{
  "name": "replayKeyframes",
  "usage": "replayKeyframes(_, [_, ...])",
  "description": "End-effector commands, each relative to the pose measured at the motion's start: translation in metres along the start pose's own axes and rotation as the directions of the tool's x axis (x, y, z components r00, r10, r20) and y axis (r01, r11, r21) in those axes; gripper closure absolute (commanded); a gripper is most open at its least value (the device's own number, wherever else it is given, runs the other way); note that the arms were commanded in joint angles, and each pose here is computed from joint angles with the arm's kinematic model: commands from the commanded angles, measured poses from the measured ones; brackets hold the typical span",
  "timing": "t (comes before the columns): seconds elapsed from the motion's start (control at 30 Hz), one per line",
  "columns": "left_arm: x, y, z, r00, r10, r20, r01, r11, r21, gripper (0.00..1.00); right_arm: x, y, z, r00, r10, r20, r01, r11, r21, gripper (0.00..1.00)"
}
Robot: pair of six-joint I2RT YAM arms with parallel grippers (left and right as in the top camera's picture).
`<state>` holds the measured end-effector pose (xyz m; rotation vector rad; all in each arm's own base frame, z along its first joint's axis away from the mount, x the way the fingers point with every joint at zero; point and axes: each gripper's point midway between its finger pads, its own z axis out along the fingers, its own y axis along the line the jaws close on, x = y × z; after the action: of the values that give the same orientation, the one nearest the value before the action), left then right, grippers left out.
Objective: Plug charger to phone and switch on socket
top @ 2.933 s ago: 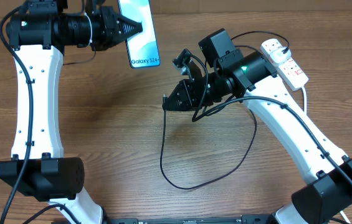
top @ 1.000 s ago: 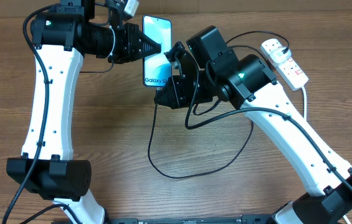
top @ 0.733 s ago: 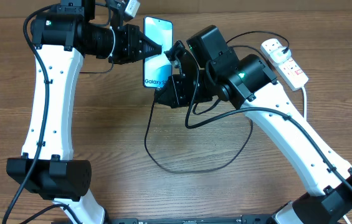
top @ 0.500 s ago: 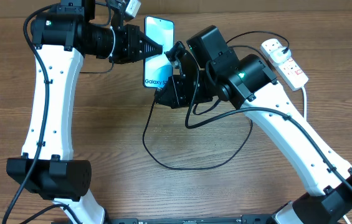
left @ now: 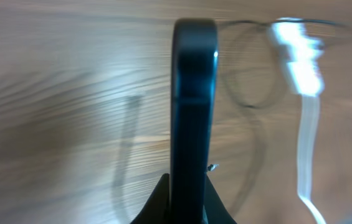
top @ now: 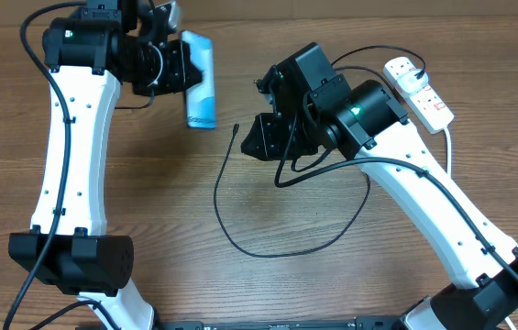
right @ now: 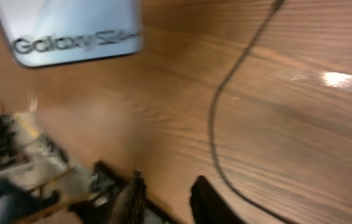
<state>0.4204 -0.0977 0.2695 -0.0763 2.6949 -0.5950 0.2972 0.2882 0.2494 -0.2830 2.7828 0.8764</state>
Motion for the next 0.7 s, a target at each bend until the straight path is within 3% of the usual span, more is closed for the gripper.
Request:
replayKeyframes(0.0, [-0.009, 0.057, -0.013, 0.99, -0.105, 0.099, 0.131, 0.941, -0.313, 0.96, -0.015, -0.024, 0.004, 0.994, 0.082, 0.078, -0.092, 0.987, 0.133, 0.63])
replayKeyframes(0.1, [-0.005, 0.077, -0.021, 0.983, -0.133, 0.124, 0.174, 0.89, -0.422, 0.96, -0.008, -0.035, 0.039, 0.995, 0.096, 0.004, -0.095, 0.977, 0.193, 0.5])
replayKeyframes(0.27, [-0.003, 0.079, -0.022, 0.983, -0.14, 0.122, 0.18, 0.882, -0.436, 0.96, 0.011, -0.044, 0.099, 0.987, 0.1, -0.124, -0.066, 0.965, 0.254, 0.31])
replayKeyframes(0.33, [-0.003, 0.079, -0.022, 0.983, -0.141, 0.119, 0.18, 0.883, -0.433, 0.96, 0.014, -0.051, 0.138, 0.982, 0.101, -0.158, -0.056, 0.961, 0.272, 0.33])
replayKeyframes(0.43, [0.0, 0.079, -0.022, 0.983, -0.145, 0.109, 0.179, 0.883, -0.434, 0.96, 0.019, -0.06, 0.17, 0.978, 0.131, -0.163, -0.075, 0.946, 0.315, 0.47])
replayKeyframes(0.67, [0.002, 0.079, -0.021, 0.984, -0.147, 0.1, 0.176, 0.882, -0.437, 0.96, 0.045, -0.055, 0.211, 0.985, 0.067, -0.161, 0.006, 0.911, 0.413, 0.53])
